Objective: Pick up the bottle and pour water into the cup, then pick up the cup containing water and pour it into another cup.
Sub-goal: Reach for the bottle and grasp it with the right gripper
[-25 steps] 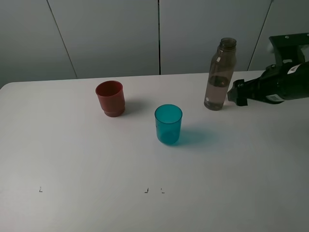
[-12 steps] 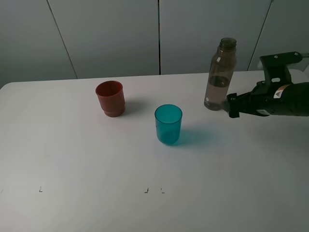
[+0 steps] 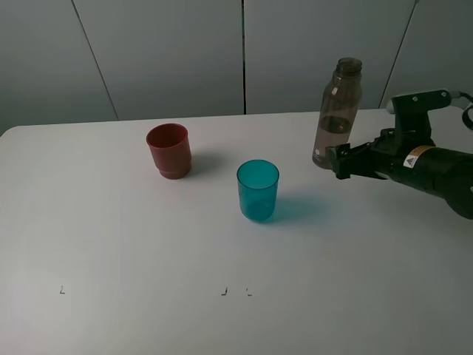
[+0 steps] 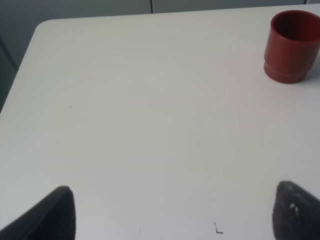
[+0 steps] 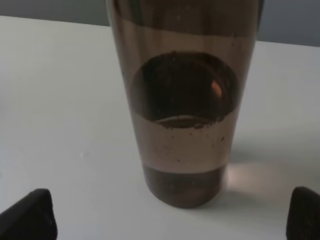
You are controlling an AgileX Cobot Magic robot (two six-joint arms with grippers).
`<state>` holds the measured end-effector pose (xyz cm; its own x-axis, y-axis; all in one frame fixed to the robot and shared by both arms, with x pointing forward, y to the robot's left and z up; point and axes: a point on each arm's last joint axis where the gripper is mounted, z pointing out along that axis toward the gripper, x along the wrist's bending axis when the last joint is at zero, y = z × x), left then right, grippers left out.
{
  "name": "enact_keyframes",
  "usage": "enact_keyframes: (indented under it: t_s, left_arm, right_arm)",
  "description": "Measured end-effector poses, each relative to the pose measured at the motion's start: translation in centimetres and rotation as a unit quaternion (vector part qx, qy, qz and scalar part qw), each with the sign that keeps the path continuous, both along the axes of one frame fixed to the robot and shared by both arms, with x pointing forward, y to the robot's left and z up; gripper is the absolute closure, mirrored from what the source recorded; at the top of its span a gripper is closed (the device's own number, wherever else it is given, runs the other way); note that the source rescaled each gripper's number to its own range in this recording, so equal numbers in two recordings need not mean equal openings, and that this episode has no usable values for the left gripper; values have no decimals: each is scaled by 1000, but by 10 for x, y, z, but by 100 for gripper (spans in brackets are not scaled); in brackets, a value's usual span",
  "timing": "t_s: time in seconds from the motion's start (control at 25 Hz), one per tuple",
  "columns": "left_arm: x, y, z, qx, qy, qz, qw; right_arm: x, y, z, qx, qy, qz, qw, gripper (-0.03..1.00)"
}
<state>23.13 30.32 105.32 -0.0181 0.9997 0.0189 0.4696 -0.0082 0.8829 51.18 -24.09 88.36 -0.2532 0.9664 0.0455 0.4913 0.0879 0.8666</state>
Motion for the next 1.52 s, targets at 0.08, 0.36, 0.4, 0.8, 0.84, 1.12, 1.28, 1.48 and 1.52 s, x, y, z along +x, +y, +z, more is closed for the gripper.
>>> enact_keyframes:
  t_s: [0.08, 0.36, 0.4, 0.8, 0.84, 1.12, 1.28, 1.48, 1.52]
  left_arm:
    - [0, 0, 0, 0, 0, 0, 1000]
    - [0, 0, 0, 0, 0, 0, 1000]
    - [0, 0, 0, 0, 0, 0, 1000]
    - [0, 0, 0, 0, 0, 0, 1000]
    - [0, 0, 0, 0, 0, 0, 1000]
    - [0, 0, 0, 0, 0, 0, 1000]
    - [0, 0, 0, 0, 0, 0, 1000]
    - [0, 0, 0, 0, 0, 0, 1000]
    - [0, 0, 0, 0, 0, 0, 1000]
  right_arm:
    - [0, 0, -5, 1, 5, -4, 1000, -3]
    - [6, 1, -16, 21, -40, -5, 999, -3]
    - [6, 2, -17, 24, -47, -5, 999, -3]
    - [28, 6, -23, 39, -96, -6, 995, -3]
    - [31, 6, -23, 40, -99, -6, 994, -3]
    - [44, 11, -28, 40, -108, 6, 993, -3]
    - [49, 11, -32, 37, -107, 6, 994, -3]
    - [56, 13, -39, 36, -105, 7, 994, -3]
    - [58, 13, -39, 37, -107, 7, 994, -3]
